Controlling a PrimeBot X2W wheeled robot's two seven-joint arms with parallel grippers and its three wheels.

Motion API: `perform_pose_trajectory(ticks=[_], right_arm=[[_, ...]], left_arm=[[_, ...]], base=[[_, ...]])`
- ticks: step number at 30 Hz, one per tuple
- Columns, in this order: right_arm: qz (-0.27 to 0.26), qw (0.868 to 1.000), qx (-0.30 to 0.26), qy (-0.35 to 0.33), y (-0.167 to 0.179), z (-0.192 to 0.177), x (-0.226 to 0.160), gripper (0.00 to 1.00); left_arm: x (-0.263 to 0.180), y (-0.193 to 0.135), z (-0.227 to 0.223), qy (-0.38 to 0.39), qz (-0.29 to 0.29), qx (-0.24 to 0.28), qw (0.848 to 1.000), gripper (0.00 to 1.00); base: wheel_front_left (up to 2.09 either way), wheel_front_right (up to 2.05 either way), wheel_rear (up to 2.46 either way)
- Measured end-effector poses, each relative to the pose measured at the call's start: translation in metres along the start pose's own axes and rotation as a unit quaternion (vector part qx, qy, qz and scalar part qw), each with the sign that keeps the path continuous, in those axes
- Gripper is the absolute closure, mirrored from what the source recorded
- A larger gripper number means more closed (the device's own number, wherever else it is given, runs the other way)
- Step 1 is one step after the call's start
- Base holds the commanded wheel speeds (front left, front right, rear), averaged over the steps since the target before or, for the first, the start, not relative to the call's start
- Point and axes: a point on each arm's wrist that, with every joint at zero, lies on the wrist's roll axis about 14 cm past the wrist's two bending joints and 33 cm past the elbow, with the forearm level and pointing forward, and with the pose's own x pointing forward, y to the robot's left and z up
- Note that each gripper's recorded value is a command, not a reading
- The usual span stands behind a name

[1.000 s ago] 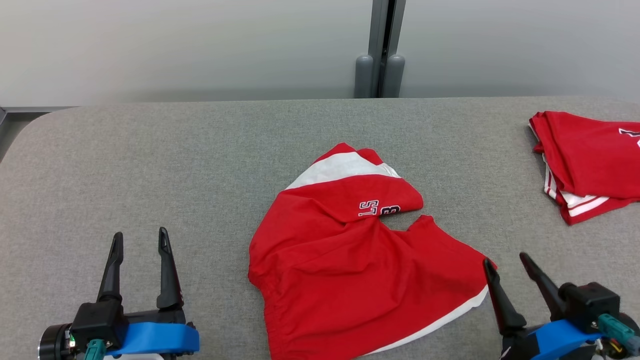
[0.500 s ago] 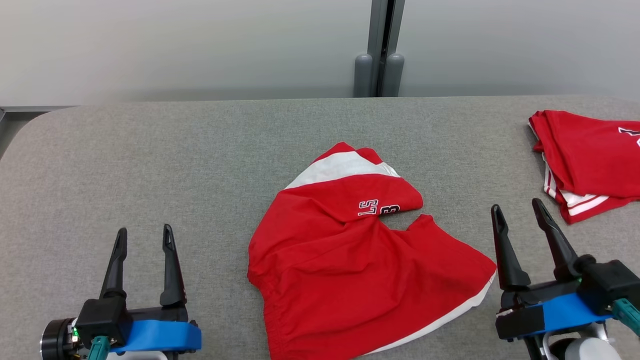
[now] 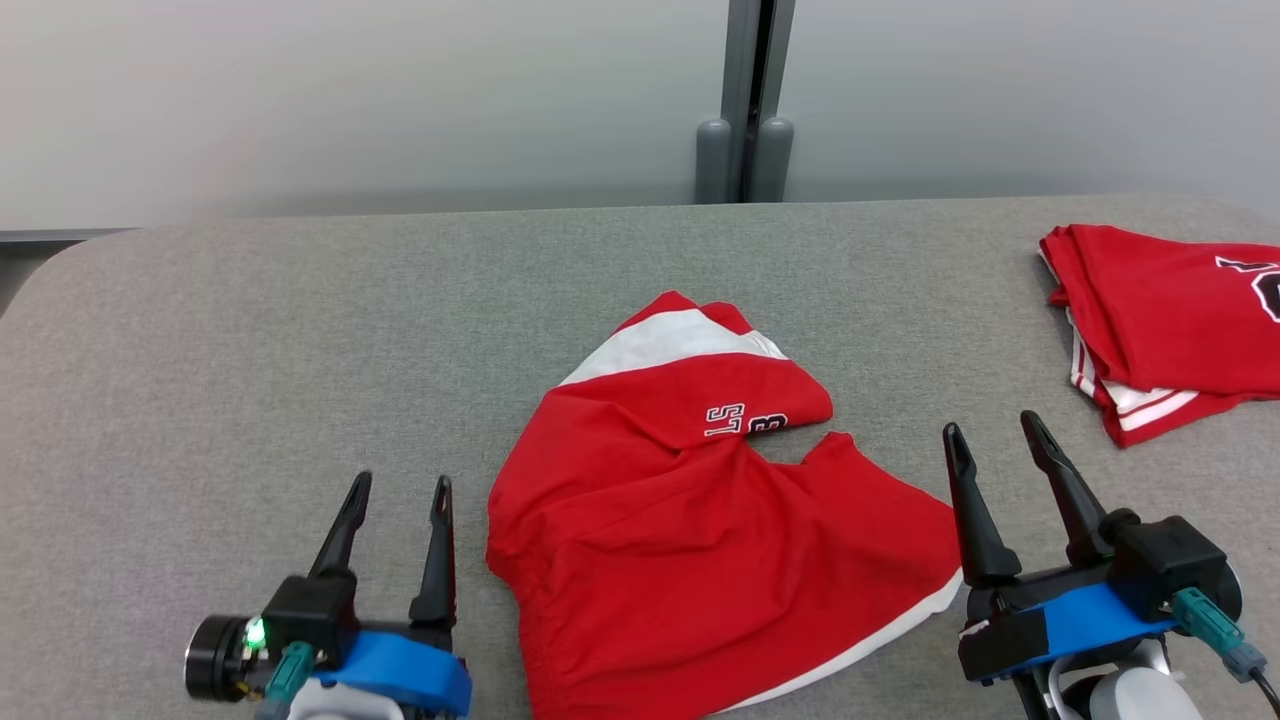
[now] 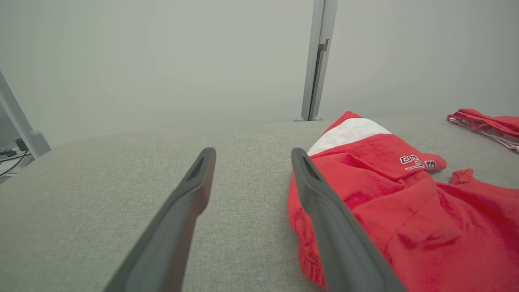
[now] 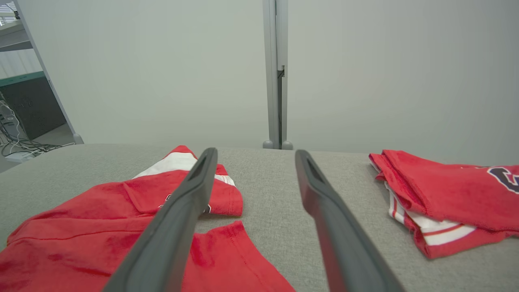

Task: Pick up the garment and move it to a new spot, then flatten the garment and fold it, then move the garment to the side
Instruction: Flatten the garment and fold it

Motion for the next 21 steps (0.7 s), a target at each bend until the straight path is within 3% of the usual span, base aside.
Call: perform_pose_trajectory(ticks=[11,21], right_arm=[[-0.016,1.000,0.001,0.009,-0.011,-0.007,-0.005,0.00],[-0.025,1.000,0.001,0.015,-0.017,-0.011,-0.004,0.00]], left_arm=[[0.013,-0.029,-0.046,0.100,-0.065,-0.001,0.993,0.00],[0.005,-0.043,-0.092,0.219,-0.098,0.005,0.971,0.00]], base=[[0.00,0.00,0.00],[0.00,0.00,0.00]])
